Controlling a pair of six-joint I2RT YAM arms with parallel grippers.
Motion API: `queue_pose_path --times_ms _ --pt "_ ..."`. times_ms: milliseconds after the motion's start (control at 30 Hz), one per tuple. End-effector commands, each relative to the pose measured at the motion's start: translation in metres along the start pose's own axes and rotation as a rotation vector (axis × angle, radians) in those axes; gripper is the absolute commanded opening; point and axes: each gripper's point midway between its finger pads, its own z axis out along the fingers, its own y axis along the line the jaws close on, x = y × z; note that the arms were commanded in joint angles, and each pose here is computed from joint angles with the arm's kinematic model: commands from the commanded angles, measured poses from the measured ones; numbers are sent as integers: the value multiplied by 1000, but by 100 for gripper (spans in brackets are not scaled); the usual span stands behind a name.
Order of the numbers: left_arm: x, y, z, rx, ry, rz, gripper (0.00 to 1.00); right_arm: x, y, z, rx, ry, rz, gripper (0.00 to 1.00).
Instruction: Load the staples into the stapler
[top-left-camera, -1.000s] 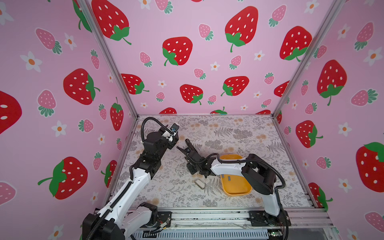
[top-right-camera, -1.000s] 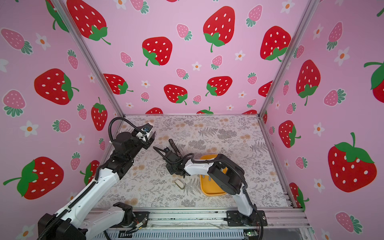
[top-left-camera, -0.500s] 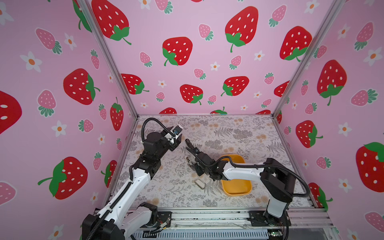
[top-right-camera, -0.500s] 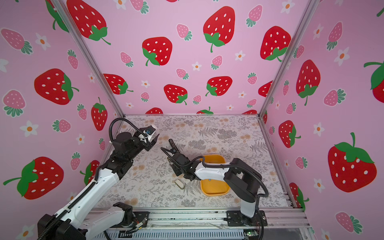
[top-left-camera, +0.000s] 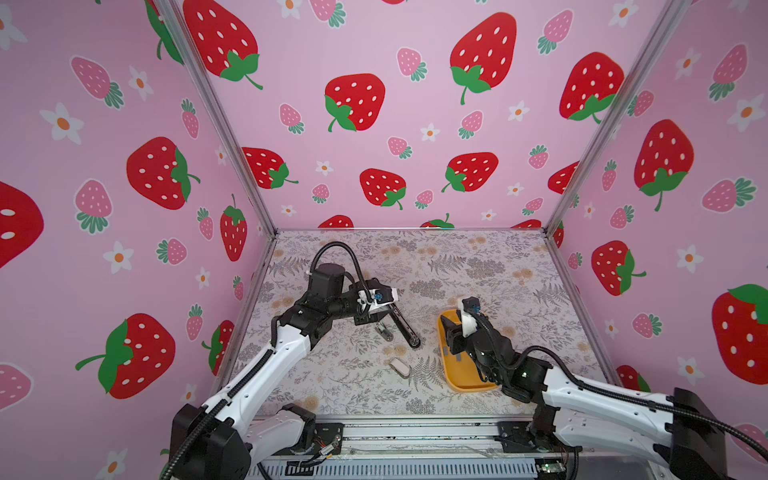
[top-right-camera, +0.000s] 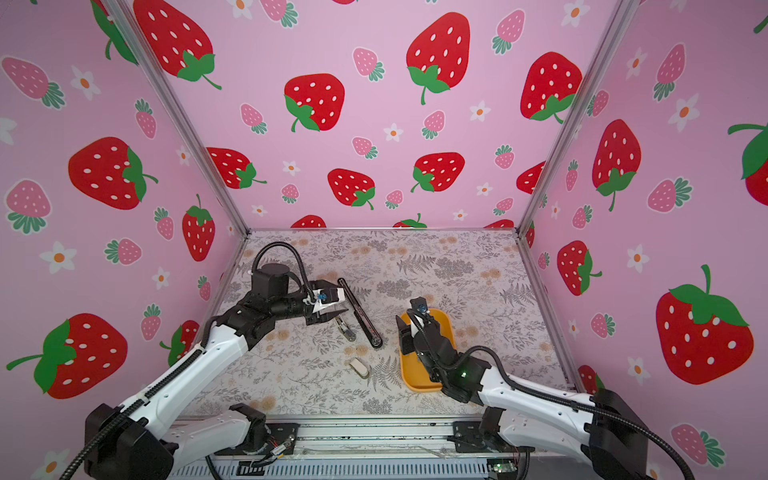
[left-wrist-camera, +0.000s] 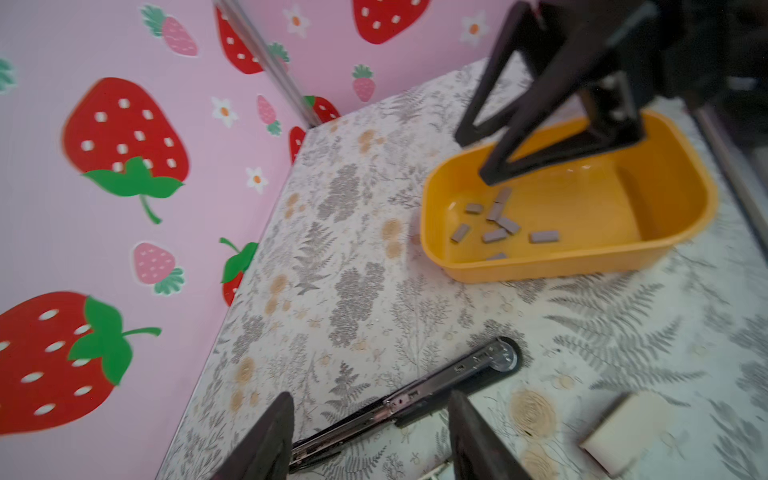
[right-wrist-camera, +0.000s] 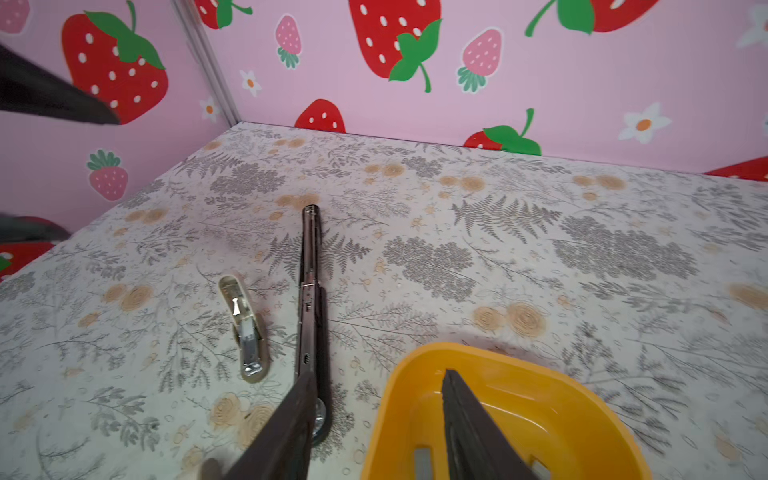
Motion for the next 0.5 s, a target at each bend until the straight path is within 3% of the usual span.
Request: queue_pose_path --times_ms 0,100,267,467 --pt "-17 -54 -4 289 -70 100 61 -14 -38 -16 97 -79 58 51" --pt "-13 -88 1 441 -32 170 60 -12 -39 -30 40 -93 32 51" --pt "17 -140 19 634 190 301 59 -15 -57 -46 77 -140 77 56" --pt "43 -171 37 743 352 377 56 -12 -49 -41 47 -112 73 56"
